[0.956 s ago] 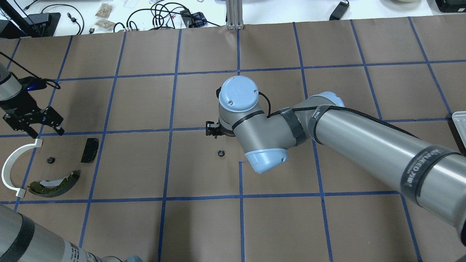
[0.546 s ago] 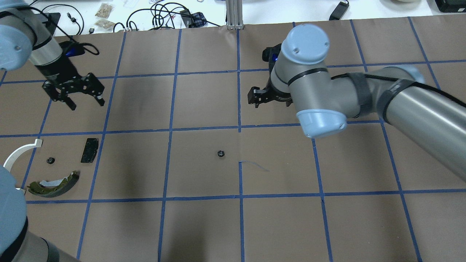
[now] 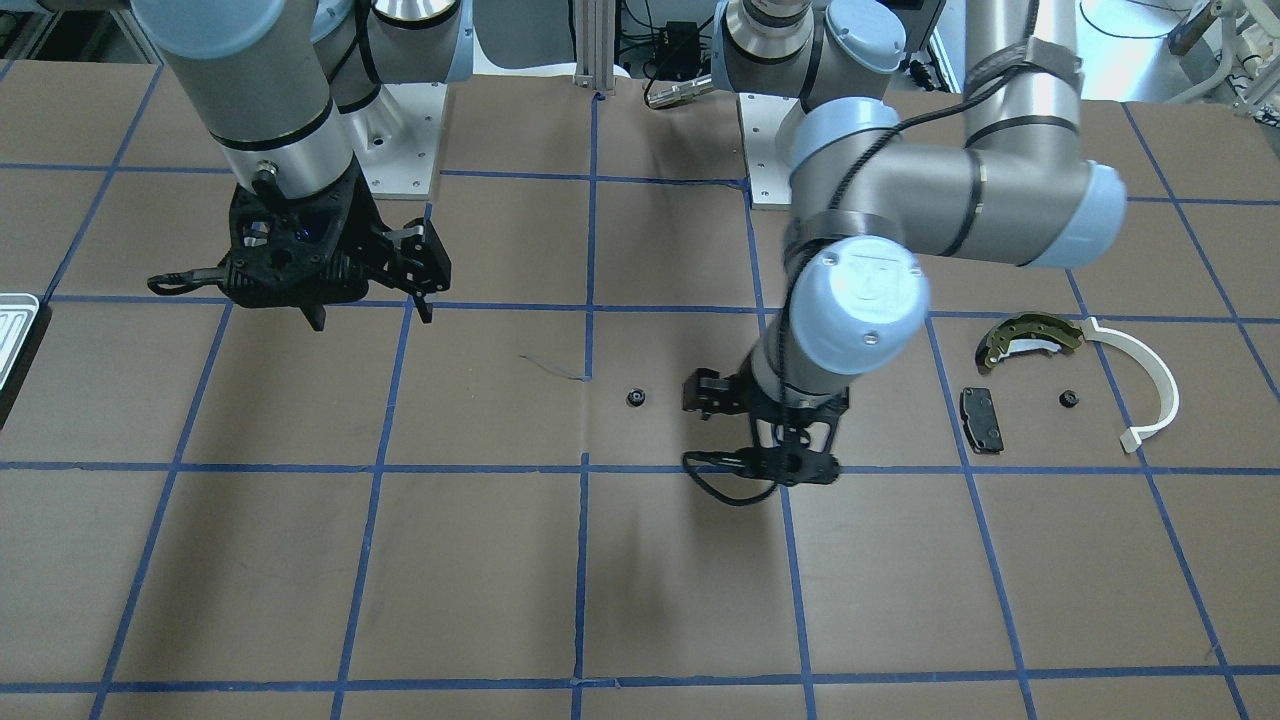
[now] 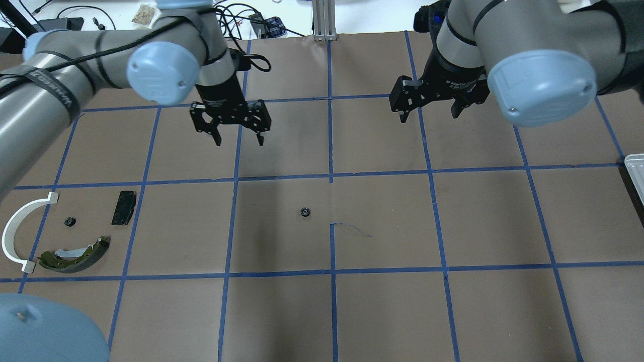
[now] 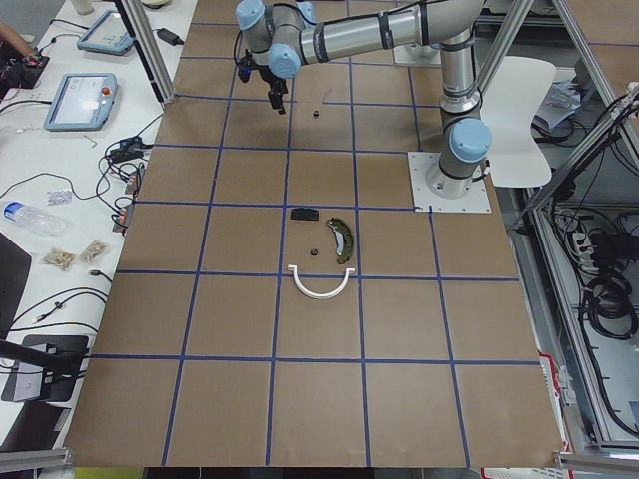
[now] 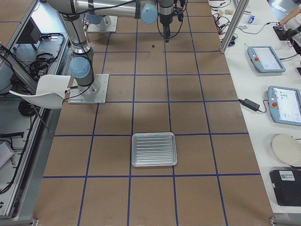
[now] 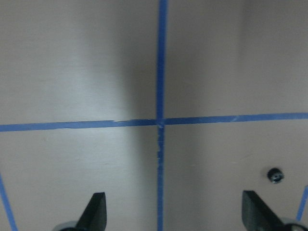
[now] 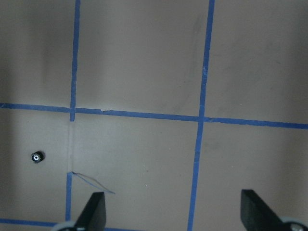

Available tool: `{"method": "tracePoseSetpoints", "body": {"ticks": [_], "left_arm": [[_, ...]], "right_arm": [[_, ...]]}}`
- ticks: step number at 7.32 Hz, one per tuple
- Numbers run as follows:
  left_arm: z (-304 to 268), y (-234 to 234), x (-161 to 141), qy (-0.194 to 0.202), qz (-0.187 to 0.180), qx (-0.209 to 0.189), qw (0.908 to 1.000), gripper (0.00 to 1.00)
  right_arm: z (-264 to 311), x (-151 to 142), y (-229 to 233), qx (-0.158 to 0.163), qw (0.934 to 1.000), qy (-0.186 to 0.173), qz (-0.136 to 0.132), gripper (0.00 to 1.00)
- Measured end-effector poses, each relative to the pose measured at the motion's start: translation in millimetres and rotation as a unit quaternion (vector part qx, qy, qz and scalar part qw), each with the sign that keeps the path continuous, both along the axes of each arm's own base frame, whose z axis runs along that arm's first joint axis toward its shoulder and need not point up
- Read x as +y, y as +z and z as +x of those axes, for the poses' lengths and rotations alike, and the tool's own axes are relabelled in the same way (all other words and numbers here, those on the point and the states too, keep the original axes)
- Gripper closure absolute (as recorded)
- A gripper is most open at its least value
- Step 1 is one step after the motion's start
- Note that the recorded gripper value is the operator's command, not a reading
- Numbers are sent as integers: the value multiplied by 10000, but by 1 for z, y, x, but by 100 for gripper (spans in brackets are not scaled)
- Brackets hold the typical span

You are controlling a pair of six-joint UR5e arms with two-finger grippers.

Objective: Place bearing gear from tray to pile

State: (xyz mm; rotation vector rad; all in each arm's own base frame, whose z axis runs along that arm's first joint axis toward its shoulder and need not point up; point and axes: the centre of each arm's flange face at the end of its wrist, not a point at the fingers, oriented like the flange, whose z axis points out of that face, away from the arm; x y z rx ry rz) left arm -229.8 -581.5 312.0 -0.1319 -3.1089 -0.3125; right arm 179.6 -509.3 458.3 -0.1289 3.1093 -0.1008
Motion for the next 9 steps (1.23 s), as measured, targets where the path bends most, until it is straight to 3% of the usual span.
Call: {"method": "tracePoseSetpoints", "body": {"ticks": [2,4,7,9], "left_arm": [[-58,-24,33,-356,-81,-18,9993,1],[-66,-63,55,-454,-159,10,9988,0],[-64,-111,87,-445,-118,136,9988,1],[-65,-123,96,-418,-52,168,9990,17]], "right_arm": [[-21,19,45,27,9999,-89,-51,0],[-33,35,54,79,9998,-10,206,0],[-38,19,53,92,9995,13,310,0],[-39,9,54,79,9995,-18,302,0]]}}
